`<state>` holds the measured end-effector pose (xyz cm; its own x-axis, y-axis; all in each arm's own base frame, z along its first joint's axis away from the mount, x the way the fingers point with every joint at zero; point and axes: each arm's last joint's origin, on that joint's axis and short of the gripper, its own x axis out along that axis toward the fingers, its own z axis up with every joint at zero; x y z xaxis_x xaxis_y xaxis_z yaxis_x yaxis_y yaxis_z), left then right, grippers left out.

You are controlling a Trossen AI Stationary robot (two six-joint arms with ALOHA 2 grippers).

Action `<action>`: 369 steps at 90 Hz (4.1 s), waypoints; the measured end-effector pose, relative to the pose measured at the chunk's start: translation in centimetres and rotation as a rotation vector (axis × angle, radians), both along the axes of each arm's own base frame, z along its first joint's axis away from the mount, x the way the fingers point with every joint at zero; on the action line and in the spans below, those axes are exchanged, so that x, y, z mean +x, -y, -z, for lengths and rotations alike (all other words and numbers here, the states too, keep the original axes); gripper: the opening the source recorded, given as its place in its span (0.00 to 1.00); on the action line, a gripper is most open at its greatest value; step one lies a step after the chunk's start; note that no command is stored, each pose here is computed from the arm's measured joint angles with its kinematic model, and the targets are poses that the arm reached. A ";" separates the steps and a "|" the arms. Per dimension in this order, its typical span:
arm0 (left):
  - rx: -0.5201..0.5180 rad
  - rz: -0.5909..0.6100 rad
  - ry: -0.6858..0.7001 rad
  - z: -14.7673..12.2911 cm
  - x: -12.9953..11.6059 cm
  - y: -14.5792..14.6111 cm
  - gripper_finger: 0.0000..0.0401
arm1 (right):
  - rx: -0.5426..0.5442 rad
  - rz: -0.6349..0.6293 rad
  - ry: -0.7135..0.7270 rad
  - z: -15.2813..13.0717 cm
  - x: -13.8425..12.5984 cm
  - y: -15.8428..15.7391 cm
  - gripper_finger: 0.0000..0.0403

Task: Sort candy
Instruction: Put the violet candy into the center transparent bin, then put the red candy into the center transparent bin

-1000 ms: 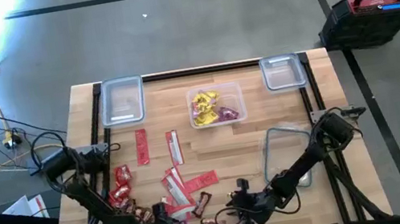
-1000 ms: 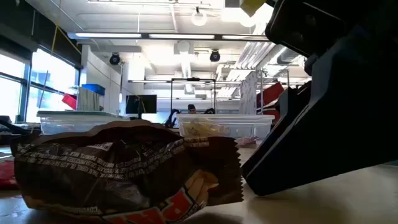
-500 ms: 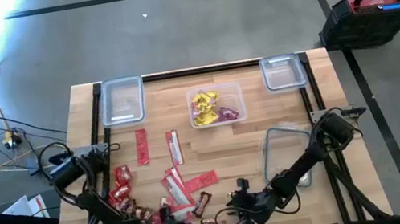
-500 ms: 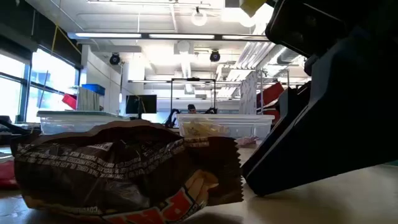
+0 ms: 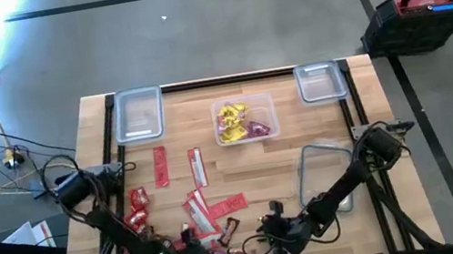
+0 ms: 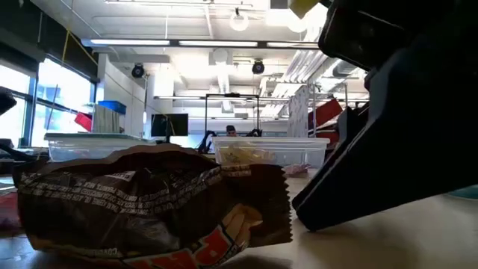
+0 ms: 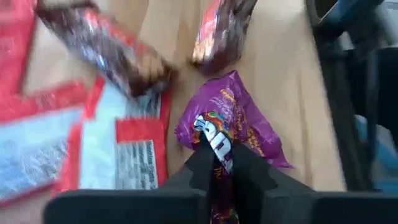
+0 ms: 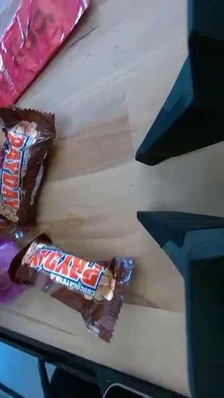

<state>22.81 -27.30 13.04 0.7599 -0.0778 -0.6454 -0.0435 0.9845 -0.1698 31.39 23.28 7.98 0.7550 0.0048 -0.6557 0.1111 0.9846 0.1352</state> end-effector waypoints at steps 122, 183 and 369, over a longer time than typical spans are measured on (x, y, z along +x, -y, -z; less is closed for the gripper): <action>0.170 -0.424 0.254 -2.0 17.3 -34.7 0.04 | -0.141 0.096 -0.085 -1.3 1.6 4.8 0.23; 0.081 -0.447 0.237 -0.9 18.2 -36.5 0.34 | -0.066 0.066 -0.063 -0.7 1.1 6.2 0.23; -0.200 -0.695 -0.902 -5.4 -11.6 -5.7 0.52 | -0.110 0.133 0.065 -1.1 -1.1 2.4 0.23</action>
